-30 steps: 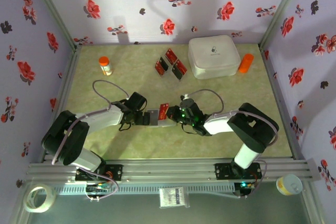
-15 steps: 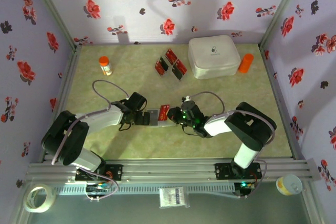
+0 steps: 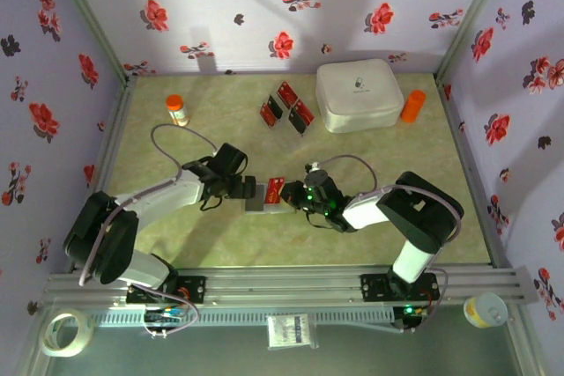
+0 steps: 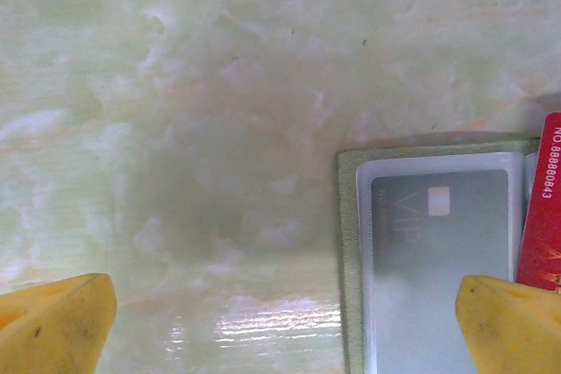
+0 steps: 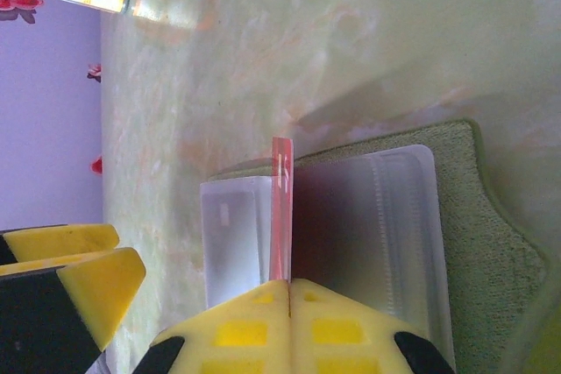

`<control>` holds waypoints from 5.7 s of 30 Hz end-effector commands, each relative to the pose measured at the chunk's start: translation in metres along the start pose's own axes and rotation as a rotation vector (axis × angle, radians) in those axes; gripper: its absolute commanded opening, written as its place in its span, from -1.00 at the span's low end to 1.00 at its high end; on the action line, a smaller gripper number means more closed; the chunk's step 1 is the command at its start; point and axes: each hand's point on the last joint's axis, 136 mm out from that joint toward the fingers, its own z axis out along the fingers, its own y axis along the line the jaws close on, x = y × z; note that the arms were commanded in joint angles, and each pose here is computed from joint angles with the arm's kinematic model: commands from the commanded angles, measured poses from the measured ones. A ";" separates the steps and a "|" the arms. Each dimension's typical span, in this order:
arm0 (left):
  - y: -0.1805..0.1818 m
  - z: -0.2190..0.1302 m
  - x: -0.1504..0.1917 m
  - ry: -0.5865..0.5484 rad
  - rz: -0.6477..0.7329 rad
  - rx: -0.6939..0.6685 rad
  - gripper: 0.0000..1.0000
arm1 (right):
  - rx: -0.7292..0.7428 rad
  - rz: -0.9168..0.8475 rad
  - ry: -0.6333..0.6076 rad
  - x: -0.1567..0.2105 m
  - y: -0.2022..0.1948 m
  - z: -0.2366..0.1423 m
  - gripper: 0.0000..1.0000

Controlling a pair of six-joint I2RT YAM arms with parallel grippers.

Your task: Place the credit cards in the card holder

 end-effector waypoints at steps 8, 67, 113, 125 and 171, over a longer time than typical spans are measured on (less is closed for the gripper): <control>0.011 0.022 0.029 0.086 0.015 -0.044 1.00 | -0.002 -0.030 -0.001 0.000 -0.001 -0.003 -1.00; 0.017 0.030 0.042 0.109 0.006 -0.057 0.99 | -0.138 -0.060 -0.029 0.001 0.017 -0.007 -1.00; 0.020 0.031 0.048 0.124 0.012 -0.068 0.99 | -0.065 -0.048 -0.068 -0.007 0.016 -0.002 -1.00; 0.019 0.031 0.048 0.124 0.012 -0.066 0.99 | -0.072 -0.020 -0.065 -0.003 0.007 0.003 -1.00; -0.083 -0.095 -0.091 -0.101 -0.260 0.582 0.98 | -0.425 0.108 -0.053 -0.034 0.093 -0.056 -1.00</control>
